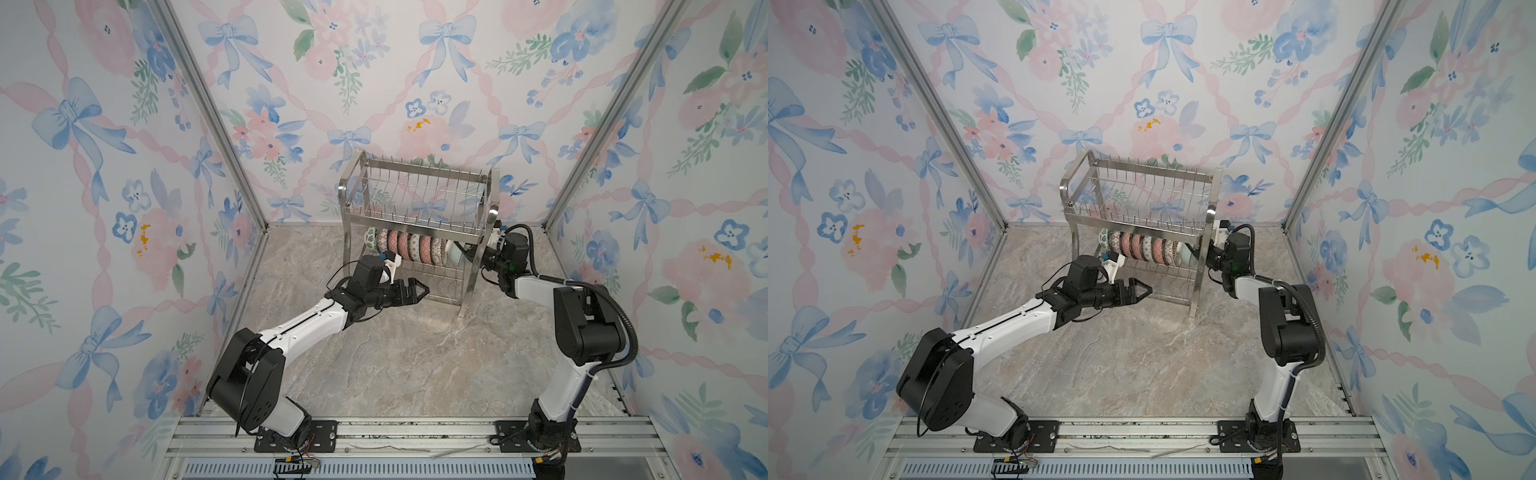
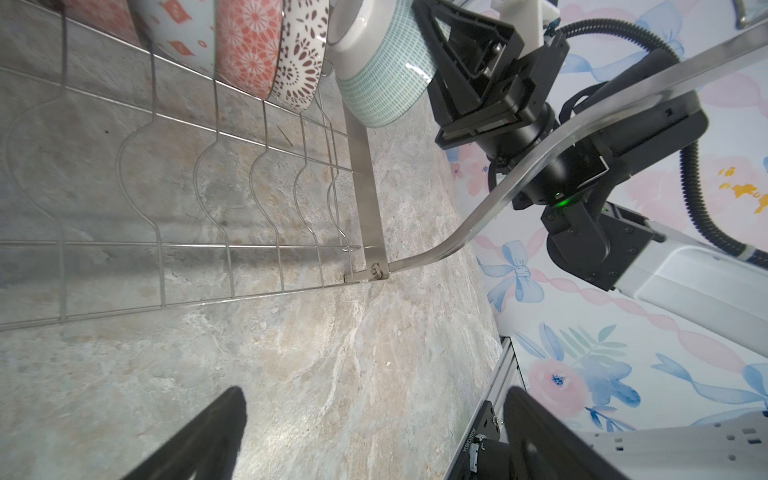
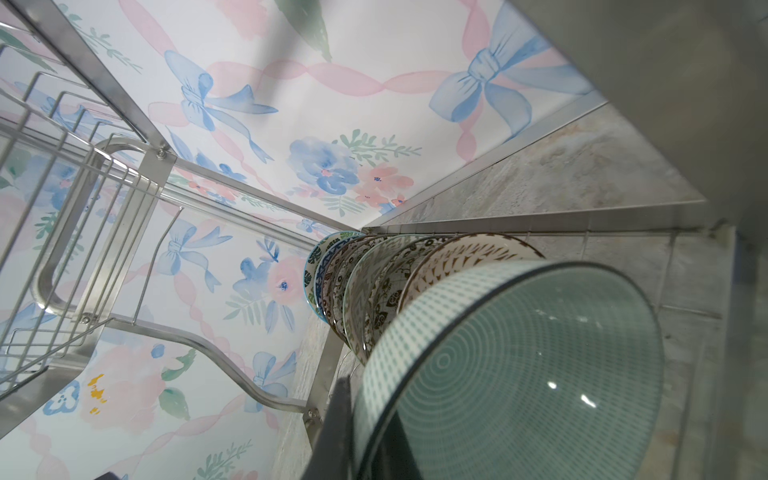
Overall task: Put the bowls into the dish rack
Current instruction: 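Lower the green bowl upright into the rack slot beside the row with the right gripper, then press the green bowl against the row of bowls with the right gripper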
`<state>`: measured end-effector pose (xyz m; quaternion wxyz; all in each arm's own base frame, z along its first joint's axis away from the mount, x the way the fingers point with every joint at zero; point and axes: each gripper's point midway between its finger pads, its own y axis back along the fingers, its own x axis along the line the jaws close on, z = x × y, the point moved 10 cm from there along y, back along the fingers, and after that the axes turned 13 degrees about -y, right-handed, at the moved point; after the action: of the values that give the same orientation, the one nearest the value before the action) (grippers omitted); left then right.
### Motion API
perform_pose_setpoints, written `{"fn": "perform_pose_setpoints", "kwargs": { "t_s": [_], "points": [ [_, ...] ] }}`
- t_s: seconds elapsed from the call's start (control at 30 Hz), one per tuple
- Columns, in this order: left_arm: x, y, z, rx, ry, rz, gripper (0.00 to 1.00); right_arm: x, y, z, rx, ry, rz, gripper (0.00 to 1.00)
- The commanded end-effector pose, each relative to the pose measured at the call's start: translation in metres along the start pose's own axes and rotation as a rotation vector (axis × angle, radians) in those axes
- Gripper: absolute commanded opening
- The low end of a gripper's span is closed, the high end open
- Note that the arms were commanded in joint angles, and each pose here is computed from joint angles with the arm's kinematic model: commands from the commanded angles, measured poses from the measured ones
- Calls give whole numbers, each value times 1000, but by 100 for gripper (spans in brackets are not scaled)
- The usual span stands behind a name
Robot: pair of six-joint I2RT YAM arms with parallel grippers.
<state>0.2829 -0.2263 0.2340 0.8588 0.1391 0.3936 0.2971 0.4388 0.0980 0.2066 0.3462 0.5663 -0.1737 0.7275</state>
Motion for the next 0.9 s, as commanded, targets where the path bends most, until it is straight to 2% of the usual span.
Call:
{"fn": "perform_pose_setpoints", "kwargs": {
  "t_s": [0.0, 0.87],
  "points": [
    [1, -1, 4, 0, -19, 9, 98, 27, -10, 10, -9, 86, 146, 0],
    [14, 4, -1, 5, -3, 34, 98, -22, -33, 11, 43, 26, 213, 0]
  ]
}}
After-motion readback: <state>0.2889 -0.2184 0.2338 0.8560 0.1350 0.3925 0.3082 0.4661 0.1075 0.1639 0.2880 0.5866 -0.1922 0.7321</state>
